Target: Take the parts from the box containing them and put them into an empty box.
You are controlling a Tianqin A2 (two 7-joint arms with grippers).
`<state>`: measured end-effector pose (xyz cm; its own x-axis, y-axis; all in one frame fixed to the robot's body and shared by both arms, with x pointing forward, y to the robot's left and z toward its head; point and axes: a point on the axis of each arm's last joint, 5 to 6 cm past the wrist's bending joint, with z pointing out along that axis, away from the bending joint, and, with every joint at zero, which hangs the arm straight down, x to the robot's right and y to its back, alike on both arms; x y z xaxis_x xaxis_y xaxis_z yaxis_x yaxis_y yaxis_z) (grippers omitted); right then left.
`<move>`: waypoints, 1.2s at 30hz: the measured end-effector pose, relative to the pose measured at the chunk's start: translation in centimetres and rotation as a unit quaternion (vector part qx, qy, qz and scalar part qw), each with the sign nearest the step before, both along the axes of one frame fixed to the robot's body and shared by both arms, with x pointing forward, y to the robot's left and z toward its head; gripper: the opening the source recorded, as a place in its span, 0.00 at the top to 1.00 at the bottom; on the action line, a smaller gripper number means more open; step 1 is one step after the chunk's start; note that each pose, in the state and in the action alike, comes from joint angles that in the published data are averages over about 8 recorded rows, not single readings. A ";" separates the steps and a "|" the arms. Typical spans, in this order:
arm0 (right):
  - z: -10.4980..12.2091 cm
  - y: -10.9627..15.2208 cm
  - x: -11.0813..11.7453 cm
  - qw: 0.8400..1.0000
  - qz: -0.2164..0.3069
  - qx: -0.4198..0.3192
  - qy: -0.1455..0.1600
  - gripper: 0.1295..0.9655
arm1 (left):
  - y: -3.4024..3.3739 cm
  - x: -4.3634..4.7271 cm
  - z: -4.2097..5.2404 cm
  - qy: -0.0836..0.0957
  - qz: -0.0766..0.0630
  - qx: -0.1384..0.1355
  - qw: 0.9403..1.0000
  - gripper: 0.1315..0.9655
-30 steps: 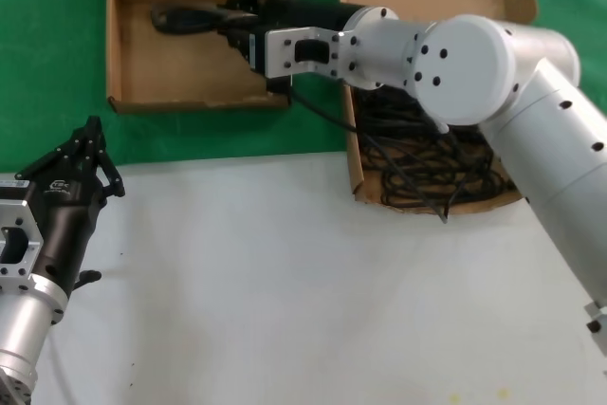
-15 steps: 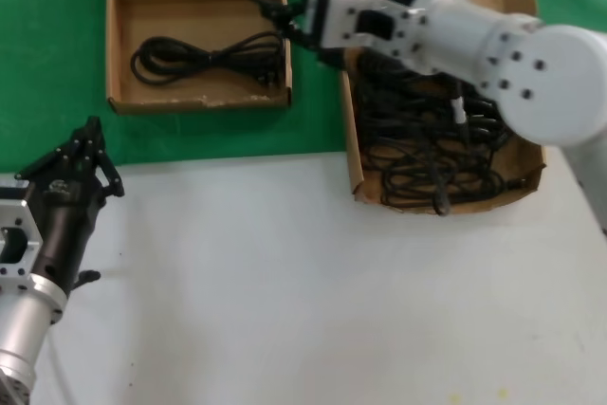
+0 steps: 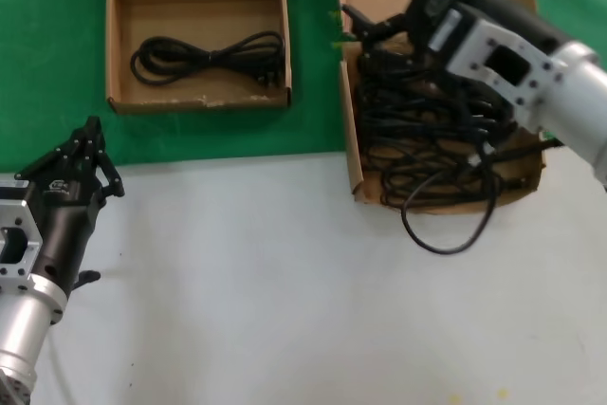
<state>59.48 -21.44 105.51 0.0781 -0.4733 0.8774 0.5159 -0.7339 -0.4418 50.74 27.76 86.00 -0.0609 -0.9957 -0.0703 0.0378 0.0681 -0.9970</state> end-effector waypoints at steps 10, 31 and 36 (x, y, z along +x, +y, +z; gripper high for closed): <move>-1.2 -0.9 -1.2 1.000 -0.006 0.030 -0.001 0.16 | 0.00 -0.01 -0.01 0.000 0.000 0.000 1.000 0.98; -6.0 -2.1 -2.1 0.988 -0.010 0.147 0.054 0.00 | 0.08 -0.14 -0.14 0.002 0.004 0.000 1.000 0.73; -7.3 -2.4 -2.5 0.982 -0.016 0.178 0.069 0.00 | 0.09 -0.17 -0.17 0.002 0.005 0.000 1.000 0.60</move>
